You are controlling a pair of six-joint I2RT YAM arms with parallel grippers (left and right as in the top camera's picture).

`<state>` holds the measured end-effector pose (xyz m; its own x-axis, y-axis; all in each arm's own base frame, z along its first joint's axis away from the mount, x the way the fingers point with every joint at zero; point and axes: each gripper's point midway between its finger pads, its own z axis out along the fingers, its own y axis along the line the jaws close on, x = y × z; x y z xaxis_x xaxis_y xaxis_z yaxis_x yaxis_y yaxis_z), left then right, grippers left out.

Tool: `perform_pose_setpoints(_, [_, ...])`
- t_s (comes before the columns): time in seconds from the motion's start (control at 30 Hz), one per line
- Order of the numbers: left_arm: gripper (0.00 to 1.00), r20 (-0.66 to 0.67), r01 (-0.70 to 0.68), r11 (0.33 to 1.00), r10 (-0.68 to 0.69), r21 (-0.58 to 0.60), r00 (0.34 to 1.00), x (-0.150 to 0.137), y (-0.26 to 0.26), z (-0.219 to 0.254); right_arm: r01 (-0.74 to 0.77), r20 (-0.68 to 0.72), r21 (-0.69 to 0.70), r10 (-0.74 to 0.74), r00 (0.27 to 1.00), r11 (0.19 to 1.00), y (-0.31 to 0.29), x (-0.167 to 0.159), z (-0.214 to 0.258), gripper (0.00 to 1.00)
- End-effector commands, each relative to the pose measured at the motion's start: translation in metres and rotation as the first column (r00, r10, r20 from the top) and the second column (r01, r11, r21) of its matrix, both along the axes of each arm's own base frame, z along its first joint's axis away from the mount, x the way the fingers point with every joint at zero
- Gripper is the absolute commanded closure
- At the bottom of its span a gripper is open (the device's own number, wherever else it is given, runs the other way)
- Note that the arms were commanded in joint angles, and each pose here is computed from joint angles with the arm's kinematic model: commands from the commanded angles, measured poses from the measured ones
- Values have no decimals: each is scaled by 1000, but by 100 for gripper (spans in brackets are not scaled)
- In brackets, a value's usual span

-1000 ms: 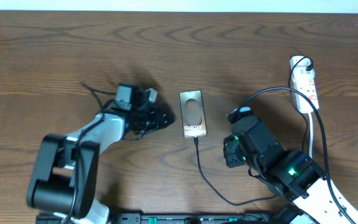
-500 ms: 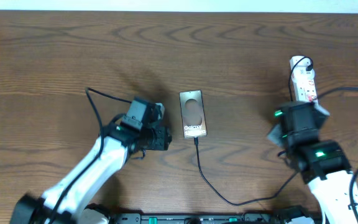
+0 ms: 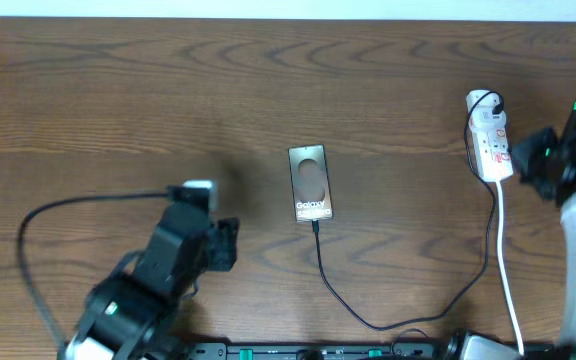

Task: Plug charger to phone and switch on socket

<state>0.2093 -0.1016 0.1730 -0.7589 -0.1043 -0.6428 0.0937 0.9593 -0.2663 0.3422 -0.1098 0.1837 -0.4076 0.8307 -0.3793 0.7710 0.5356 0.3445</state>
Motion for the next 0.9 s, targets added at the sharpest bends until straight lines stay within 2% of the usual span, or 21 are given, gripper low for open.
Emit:
perform_pose_setpoints(0.0, [47,45,-96,995,95,29,994,-8,24,7,-24,-48,35,25,999,999,-8,32,-6,99])
perform_pose_setpoints(0.27, [47,-20,-141,987,143,78,990,-32,45,-5,7,-212,99,14,977,995,-23,77,-44,99])
perform_pose_setpoints(0.5, [46,-28,-145,986,148,79,989,-34,45,-7,49,-281,131,-11,960,990,-28,89,-83,99])
perform_pose_setpoints(0.87, [46,-42,-144,985,148,91,988,-37,47,-9,77,-291,135,-35,956,988,-43,102,-121,99])
